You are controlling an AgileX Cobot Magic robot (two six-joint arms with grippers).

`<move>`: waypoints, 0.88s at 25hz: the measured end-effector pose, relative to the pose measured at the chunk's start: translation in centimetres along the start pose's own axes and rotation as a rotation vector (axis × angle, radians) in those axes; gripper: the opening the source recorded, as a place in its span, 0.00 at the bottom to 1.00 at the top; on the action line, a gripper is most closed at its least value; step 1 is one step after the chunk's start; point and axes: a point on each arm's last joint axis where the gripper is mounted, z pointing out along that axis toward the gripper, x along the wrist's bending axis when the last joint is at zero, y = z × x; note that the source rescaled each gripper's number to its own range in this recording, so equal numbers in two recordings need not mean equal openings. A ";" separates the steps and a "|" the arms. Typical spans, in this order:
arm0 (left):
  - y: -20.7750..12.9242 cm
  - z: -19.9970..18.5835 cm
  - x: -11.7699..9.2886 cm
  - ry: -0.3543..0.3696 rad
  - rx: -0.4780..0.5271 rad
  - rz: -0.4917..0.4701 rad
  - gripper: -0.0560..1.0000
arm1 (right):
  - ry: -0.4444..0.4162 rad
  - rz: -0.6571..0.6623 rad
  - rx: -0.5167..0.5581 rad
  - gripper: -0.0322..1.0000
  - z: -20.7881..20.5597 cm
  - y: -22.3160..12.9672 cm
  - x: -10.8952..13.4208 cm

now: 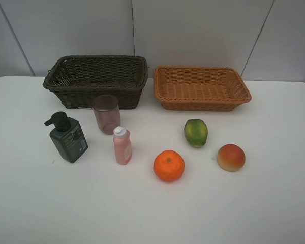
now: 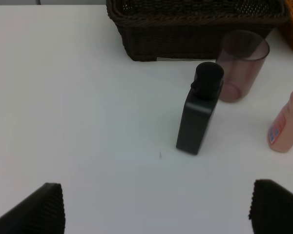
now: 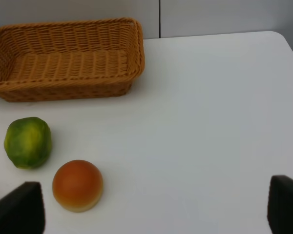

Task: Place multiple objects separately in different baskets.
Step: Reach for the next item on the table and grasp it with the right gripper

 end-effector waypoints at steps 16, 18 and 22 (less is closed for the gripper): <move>0.0 0.0 0.0 0.000 0.000 0.000 0.98 | 0.000 0.000 0.000 0.97 0.0 0.0 0.0; 0.0 0.0 0.0 0.000 0.000 0.000 0.98 | 0.000 0.000 0.000 0.97 0.0 0.0 0.0; 0.0 0.0 0.0 0.000 0.000 0.000 0.98 | 0.000 0.000 0.000 0.97 0.0 0.0 0.0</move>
